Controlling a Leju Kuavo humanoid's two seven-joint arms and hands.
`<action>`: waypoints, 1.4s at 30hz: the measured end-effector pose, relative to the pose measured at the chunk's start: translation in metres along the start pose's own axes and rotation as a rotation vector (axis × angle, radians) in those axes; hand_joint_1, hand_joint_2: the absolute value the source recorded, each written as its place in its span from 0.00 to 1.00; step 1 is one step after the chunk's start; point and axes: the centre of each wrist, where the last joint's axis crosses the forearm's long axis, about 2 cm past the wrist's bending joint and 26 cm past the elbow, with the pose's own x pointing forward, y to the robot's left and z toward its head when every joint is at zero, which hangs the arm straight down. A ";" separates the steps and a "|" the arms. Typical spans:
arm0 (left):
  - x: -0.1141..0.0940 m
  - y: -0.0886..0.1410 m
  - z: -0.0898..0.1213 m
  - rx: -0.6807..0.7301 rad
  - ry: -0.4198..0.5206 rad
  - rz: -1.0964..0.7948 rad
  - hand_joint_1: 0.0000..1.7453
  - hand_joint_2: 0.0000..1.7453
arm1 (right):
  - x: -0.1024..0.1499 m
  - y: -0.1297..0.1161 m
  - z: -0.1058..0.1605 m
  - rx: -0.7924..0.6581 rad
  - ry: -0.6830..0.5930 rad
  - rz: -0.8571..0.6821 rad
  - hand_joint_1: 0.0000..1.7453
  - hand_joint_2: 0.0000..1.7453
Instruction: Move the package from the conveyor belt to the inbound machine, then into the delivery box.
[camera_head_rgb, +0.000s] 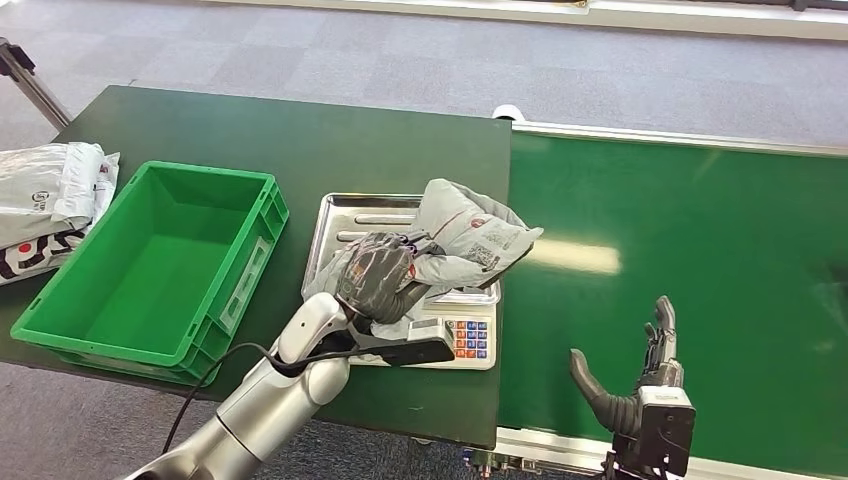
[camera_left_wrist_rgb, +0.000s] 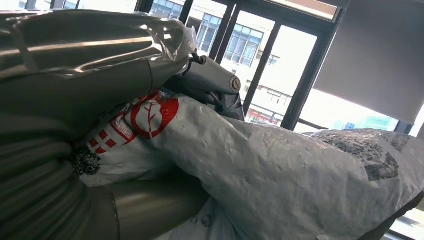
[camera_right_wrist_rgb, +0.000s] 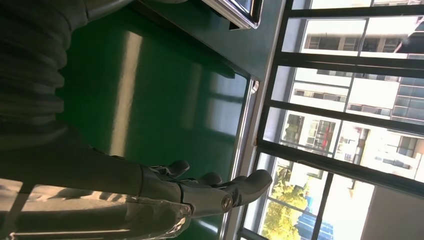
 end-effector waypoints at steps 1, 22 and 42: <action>0.001 0.000 0.001 0.011 -0.006 -0.002 1.00 1.00 | 0.000 0.000 0.000 0.000 0.000 -0.001 0.00 1.00; 0.008 0.016 0.004 0.306 -0.129 -0.204 1.00 1.00 | -0.002 -0.004 0.004 -0.032 0.000 -0.027 0.00 1.00; -0.060 0.130 0.021 0.575 0.006 -0.705 1.00 1.00 | -0.007 -0.018 0.021 -0.081 0.030 0.004 0.00 1.00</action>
